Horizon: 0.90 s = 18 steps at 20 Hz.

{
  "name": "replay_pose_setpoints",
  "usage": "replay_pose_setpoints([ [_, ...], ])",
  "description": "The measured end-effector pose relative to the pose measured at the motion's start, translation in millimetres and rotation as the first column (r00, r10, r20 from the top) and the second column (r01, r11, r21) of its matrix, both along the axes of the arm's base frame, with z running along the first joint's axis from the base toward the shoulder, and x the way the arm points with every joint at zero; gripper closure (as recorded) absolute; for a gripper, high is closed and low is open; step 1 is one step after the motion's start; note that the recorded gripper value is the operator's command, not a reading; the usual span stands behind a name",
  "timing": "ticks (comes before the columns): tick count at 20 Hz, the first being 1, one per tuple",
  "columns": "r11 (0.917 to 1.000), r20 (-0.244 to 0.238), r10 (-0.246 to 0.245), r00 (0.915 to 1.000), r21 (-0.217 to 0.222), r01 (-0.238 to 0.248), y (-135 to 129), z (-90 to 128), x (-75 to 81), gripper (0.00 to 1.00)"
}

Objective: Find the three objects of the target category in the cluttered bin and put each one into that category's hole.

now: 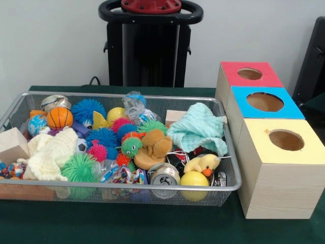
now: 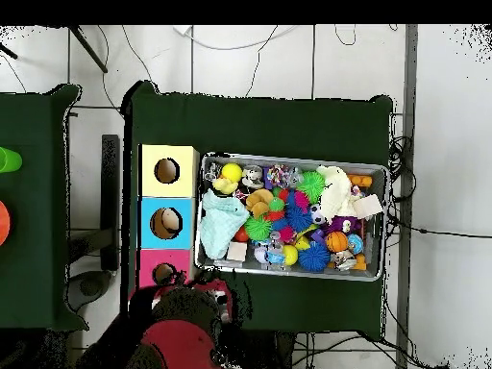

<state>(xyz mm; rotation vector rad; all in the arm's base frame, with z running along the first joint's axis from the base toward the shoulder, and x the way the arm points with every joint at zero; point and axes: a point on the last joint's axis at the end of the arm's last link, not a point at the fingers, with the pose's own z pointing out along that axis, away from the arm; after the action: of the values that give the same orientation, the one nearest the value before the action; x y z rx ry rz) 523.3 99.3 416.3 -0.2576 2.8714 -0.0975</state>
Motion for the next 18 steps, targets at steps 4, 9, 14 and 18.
replay_pose_setpoints([
  [4,0.9996,0.271,-0.030,0.9620,0.007,0.029,-10,1,31.4,0.00],
  [9,0.9985,0.477,-0.042,0.8780,-0.009,0.053,-24,-5,54.0,0.00],
  [14,0.9990,0.189,-0.044,0.9810,0.022,0.040,-19,3,37.2,0.00],
  [18,0.9977,-0.093,-0.037,0.9950,0.054,0.042,-15,29,13.0,0.00],
])
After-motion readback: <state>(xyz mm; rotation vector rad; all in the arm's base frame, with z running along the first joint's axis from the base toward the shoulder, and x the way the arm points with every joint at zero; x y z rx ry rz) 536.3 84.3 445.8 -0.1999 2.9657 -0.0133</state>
